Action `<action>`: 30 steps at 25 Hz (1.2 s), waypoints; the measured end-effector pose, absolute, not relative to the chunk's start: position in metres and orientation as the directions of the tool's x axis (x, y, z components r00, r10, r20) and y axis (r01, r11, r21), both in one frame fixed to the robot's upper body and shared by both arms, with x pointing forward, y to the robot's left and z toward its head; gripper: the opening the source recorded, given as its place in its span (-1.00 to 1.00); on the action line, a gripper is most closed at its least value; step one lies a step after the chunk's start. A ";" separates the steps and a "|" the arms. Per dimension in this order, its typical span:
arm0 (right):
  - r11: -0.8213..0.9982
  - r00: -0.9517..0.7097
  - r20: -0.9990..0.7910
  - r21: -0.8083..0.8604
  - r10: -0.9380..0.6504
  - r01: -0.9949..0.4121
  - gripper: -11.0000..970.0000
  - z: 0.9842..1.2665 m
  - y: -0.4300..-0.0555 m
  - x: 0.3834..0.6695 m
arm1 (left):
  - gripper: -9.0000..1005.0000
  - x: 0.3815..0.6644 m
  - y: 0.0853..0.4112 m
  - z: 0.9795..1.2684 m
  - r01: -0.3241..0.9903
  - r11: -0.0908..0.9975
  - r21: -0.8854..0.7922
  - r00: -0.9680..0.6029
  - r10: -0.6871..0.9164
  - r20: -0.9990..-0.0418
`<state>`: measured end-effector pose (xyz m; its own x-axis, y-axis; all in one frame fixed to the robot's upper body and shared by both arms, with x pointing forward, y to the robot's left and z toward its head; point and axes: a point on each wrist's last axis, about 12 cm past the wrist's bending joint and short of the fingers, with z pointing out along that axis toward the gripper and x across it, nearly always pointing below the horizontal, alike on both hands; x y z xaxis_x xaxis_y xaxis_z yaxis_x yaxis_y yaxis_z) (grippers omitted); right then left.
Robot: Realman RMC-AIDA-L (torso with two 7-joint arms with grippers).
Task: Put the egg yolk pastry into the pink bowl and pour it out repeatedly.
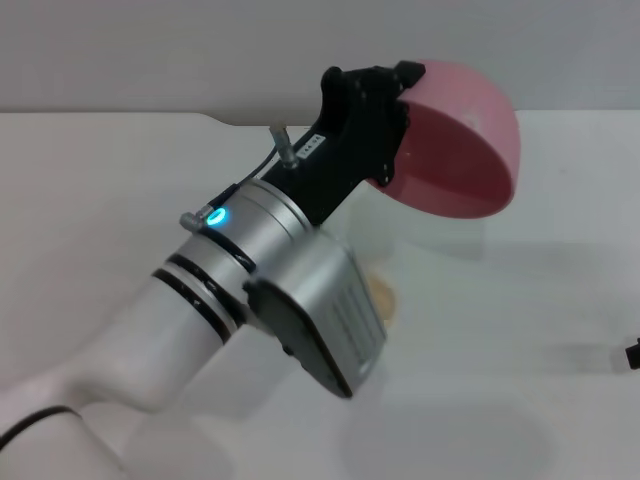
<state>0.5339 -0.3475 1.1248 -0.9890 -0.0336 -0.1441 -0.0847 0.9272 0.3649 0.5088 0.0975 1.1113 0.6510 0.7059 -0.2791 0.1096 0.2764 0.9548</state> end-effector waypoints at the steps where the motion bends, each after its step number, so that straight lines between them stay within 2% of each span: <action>1: 0.927 -0.989 -0.143 0.366 -0.033 -0.084 -0.11 1.125 -0.347 0.534 | -0.98 0.506 0.097 1.110 0.086 0.261 0.962 0.656 0.711 -0.251; 3: 0.926 -0.989 -0.142 0.367 -0.033 -0.084 -0.11 1.124 -0.347 0.534 | -0.98 0.506 0.096 1.110 0.082 0.264 0.961 0.654 0.713 -0.252; 6: 0.925 -0.989 -0.143 0.369 -0.037 -0.088 -0.12 1.124 -0.346 0.534 | -0.98 0.510 0.098 1.111 0.114 0.312 0.943 0.626 0.715 -0.312; 7: 0.925 -0.988 -0.146 0.369 -0.044 -0.096 -0.12 1.125 -0.345 0.535 | -0.98 0.517 0.101 1.113 0.161 0.380 0.911 0.580 0.710 -0.399; 8: 0.925 -0.988 -0.146 0.369 -0.044 -0.096 -0.12 1.125 -0.345 0.535 | -0.98 0.517 0.101 1.113 0.161 0.380 0.911 0.580 0.710 -0.399; 12: 0.910 -0.982 -0.175 0.391 -0.072 -0.136 -0.12 1.129 -0.338 0.539 | -0.98 0.538 0.113 1.128 0.270 0.551 0.790 0.428 0.666 -0.611; 16: 0.869 -0.963 -0.248 0.449 -0.102 -0.208 -0.12 1.140 -0.326 0.548 | -0.98 0.572 0.136 1.148 0.436 0.675 0.595 0.211 0.566 -0.797; 18: 0.848 -0.951 -0.287 0.472 -0.112 -0.242 -0.12 1.146 -0.321 0.554 | -0.98 0.598 0.152 1.155 0.579 0.696 0.424 0.035 0.499 -0.866; 20: 0.832 -0.942 -0.313 0.487 -0.119 -0.266 -0.12 1.152 -0.316 0.559 | -0.98 0.613 0.164 1.153 0.679 0.693 0.244 -0.152 0.457 -0.877; 22: 0.820 -0.938 -0.317 0.494 -0.139 -0.289 -0.12 1.155 -0.310 0.565 | -0.98 0.622 0.177 1.151 0.699 0.702 0.134 -0.273 0.435 -0.858; 25: 0.809 -0.931 -0.319 0.492 -0.175 -0.321 -0.12 1.158 -0.302 0.573 | -0.98 0.627 0.196 1.149 0.693 0.721 0.005 -0.428 0.417 -0.802; 30: 0.779 -0.873 -0.396 0.435 -0.285 -0.452 -0.12 1.169 -0.290 0.587 | -0.98 0.623 0.222 1.158 0.612 0.786 -0.091 -0.592 0.378 -0.712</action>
<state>0.5873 -0.2897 1.1685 -0.8728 -0.2854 -0.3959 -0.4518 0.7790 0.4347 0.6229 0.2221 1.1576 -0.5921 0.3781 -0.7117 0.6117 0.7858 -0.0914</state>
